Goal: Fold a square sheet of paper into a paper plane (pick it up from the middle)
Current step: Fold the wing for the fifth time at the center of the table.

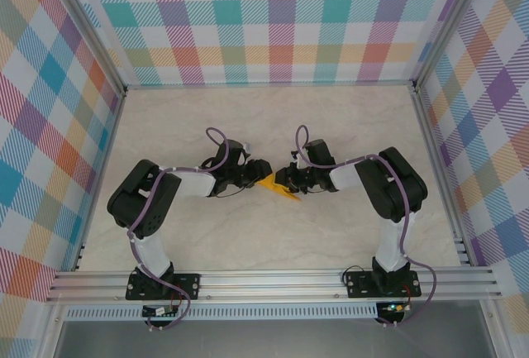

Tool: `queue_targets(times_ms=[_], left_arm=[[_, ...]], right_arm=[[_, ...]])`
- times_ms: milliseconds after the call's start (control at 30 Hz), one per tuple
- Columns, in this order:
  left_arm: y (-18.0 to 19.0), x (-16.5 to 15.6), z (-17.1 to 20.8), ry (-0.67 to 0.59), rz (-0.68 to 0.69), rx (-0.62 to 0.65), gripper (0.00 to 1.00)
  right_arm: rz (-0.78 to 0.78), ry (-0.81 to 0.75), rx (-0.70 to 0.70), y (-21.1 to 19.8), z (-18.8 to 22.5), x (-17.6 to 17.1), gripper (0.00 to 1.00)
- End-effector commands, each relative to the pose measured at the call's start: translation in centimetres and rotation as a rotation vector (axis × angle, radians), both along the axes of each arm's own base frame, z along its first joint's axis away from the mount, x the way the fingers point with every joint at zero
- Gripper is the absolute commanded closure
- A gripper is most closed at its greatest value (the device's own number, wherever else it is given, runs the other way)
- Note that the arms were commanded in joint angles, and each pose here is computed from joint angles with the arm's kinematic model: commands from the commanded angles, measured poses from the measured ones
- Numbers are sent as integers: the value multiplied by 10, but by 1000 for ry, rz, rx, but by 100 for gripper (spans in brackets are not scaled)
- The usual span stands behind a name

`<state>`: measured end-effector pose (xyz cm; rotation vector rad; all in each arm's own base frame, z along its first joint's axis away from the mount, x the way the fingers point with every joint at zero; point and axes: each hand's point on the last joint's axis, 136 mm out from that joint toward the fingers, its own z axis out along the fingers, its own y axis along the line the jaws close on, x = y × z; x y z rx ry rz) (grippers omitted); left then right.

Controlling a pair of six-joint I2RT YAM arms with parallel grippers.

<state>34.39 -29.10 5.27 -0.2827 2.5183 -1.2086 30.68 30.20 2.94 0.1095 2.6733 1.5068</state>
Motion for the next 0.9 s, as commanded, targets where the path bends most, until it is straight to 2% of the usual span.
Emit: queue_targets(times_ms=[0,167,300,600,867], left_arm=[[-4,2,1,0,-1,15,58],[-3,2,-3,10,1,25,58],[-3,3,-4,14,2,27,58],[-4,5,-4,15,2,34,59],[-4,5,-7,23,1,37,59]], right_arm=[[26,-46,-23,-5,12,-2,76],[70,-130,-81,-17,19,-9,62],[115,-224,-138,-26,21,-15,57],[245,-509,-180,-33,37,-23,55],[326,-564,-192,-24,35,-24,56]])
